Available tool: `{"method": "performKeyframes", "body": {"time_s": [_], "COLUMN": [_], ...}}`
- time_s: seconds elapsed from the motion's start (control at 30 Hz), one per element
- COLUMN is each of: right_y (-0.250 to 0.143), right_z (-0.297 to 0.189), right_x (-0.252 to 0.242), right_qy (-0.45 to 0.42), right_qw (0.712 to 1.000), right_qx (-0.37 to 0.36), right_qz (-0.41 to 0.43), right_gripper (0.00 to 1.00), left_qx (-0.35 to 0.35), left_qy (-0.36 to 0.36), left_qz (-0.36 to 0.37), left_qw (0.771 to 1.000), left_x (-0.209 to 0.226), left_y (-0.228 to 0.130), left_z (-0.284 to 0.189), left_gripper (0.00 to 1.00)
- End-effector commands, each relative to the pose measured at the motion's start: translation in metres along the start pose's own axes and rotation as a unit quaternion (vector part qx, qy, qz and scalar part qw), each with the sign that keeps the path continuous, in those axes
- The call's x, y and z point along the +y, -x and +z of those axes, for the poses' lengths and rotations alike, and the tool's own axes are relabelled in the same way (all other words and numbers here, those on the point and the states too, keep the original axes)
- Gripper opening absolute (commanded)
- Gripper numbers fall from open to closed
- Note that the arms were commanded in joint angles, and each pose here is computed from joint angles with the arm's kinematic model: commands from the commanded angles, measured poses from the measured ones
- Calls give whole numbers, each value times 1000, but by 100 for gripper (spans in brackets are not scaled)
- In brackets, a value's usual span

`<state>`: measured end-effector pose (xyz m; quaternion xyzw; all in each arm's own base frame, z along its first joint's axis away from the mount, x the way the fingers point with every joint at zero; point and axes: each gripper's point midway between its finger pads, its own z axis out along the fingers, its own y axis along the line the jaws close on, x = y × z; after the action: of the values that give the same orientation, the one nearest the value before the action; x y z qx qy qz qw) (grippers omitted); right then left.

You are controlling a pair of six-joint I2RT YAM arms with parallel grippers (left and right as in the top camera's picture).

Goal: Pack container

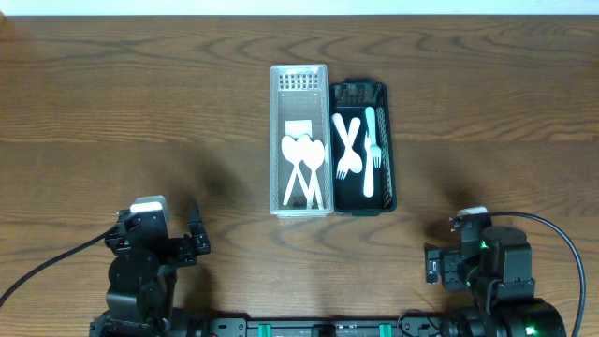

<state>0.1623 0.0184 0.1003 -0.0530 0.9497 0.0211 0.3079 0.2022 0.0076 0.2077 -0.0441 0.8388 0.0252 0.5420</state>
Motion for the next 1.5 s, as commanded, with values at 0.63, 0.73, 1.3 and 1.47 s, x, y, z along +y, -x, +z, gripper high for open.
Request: {"method": "performKeyframes", "body": {"time_s": [0.63,0.73,1.3,1.47], "right_y": [120,127,101,101], "right_z": [-49,-43,2,2], "right_x": [-2,-3,5,5], "right_qy": [-13,-21,-1,-1], "right_qw": [897,877,905,905], "right_qx": [-441,-480,-423,-423], "right_qz": [-13,-26,-39,-39], "right_gripper": [99,99,99,99], "left_qx": [-1,-1,-1,-1], "left_qy": [3,3,3,3], "left_qz": [5,5,5,5], "left_qw": [1000,1000,1000,1000], "left_x": [1,1,1,1], "left_y": [0,0,0,0], "left_z": [0,0,0,0], "left_gripper": [98,98,98,98]}}
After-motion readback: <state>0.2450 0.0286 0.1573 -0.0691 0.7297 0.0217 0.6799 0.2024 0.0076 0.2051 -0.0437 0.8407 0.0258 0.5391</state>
